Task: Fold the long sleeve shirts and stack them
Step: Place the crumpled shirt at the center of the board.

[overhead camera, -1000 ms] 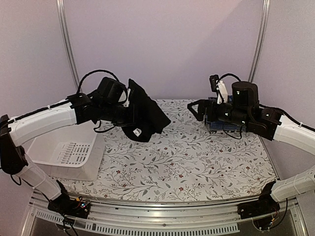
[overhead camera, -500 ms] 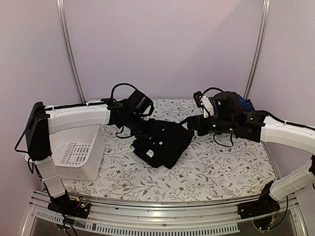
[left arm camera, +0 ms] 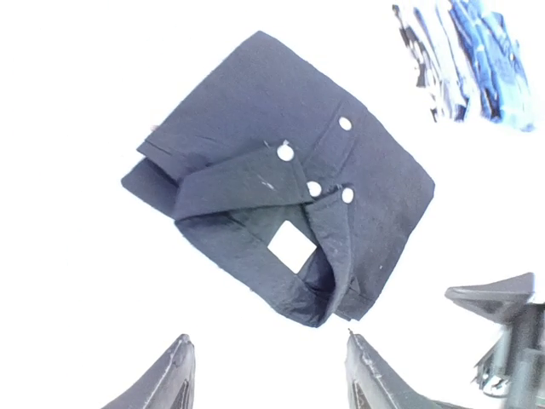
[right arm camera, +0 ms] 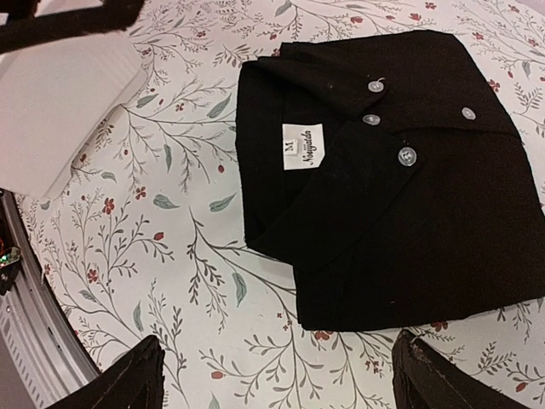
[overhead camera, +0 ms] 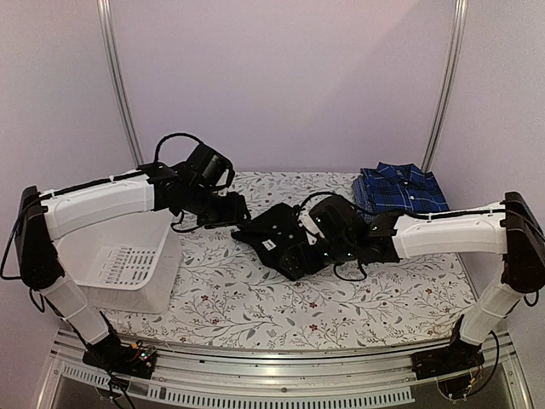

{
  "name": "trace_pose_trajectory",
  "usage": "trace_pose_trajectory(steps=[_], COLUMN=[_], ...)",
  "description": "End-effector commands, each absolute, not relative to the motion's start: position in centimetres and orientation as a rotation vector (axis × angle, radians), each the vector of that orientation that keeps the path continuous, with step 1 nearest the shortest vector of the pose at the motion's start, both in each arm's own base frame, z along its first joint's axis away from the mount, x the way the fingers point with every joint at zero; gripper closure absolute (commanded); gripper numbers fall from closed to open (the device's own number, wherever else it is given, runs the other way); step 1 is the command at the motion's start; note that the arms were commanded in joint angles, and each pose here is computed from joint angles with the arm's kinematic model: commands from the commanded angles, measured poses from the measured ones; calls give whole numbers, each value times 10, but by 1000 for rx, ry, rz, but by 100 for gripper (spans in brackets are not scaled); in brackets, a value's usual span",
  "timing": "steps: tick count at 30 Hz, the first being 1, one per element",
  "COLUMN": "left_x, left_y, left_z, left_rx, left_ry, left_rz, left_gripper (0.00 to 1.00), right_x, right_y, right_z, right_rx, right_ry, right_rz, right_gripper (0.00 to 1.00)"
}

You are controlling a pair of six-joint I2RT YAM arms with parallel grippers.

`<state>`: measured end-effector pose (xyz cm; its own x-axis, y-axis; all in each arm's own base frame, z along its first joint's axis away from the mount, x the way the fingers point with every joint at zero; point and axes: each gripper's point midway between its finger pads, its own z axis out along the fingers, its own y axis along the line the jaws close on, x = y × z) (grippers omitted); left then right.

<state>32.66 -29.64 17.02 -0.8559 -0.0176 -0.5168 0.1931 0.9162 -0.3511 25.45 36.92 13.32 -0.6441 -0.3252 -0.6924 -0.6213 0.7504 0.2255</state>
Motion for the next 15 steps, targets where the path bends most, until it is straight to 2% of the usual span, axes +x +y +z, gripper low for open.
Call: trace_pose_trajectory(steps=[1, 8, 15], left_x=[324, 321, 323], left_y=[-279, -273, -271], left_z=[176, 181, 184], left_rx=[98, 98, 100], left_ry=[2537, 2531, 2525], left_rz=[-514, -533, -541], left_gripper=[41, 41, 41], right_x=[275, 290, 288], right_y=[383, 406, 418], right_z=[126, 95, 64], right_rx=[-660, -675, -688], right_ry=[2295, 2299, 2316], right_rz=[499, 342, 218], right_gripper=[9, 8, 4])
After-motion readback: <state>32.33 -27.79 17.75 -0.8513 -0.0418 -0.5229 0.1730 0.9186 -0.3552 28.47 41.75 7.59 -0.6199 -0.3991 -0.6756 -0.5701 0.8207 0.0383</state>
